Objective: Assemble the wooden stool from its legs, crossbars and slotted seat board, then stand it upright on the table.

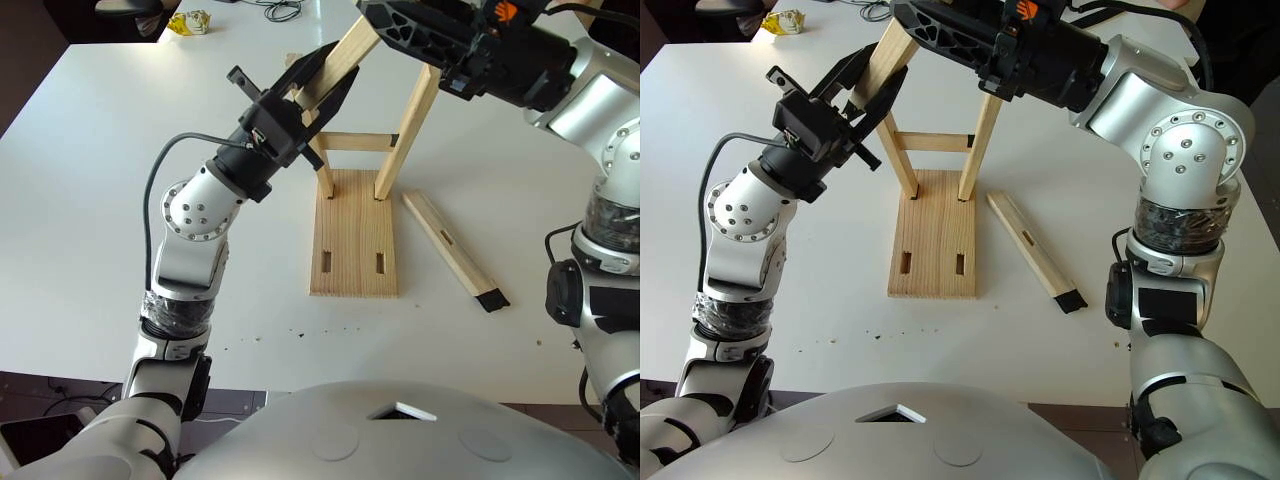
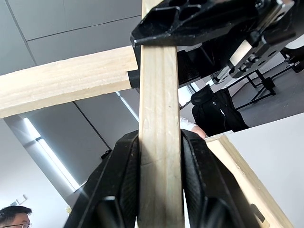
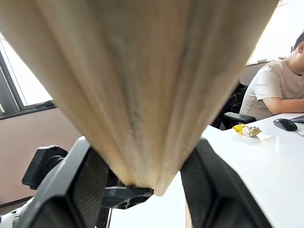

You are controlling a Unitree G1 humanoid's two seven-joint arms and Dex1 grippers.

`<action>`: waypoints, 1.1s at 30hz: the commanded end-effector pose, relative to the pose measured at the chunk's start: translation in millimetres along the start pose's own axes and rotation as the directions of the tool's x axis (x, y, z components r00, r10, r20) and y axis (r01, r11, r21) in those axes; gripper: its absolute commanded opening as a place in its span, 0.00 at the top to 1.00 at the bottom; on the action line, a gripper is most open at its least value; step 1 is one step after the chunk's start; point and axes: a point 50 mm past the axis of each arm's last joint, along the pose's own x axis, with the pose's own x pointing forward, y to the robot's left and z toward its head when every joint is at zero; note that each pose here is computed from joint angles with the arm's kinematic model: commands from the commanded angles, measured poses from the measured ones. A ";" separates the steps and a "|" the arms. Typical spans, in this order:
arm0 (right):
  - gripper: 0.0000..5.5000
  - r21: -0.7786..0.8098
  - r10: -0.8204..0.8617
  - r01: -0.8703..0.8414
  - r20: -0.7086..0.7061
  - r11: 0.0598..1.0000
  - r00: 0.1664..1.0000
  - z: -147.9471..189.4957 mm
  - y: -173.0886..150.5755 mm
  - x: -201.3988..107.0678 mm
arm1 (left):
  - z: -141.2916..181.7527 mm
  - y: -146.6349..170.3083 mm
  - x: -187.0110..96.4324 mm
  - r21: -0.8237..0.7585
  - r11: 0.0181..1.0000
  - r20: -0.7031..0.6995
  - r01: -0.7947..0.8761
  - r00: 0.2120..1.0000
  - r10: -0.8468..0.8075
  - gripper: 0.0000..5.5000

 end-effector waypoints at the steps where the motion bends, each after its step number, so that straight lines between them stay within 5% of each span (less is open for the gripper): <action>1: 0.62 -0.019 0.021 -0.022 -0.011 1.000 1.000 1.7 4.1 2.2 | 0.4 4.2 1.4 0.023 1.000 0.001 -0.015 1.000 0.015 0.80; 7: 0.62 -0.032 0.022 -0.022 -0.012 0.999 1.000 0.0 5.5 3.4 | -7.1 -2.1 -3.6 -0.059 0.998 -0.045 0.009 0.999 -0.012 0.80; 15: 0.63 -0.059 0.021 -0.020 0.012 0.998 1.000 5.1 8.2 3.1 | -19.5 -22.3 -16.5 -0.122 0.987 -0.132 0.105 0.984 -0.121 0.53; 33: 0.63 -0.123 0.045 -0.045 -0.003 0.991 0.999 10.4 16.8 -4.7 | -34.7 3.0 -27.9 -0.106 0.994 -0.228 -0.038 0.974 0.013 0.03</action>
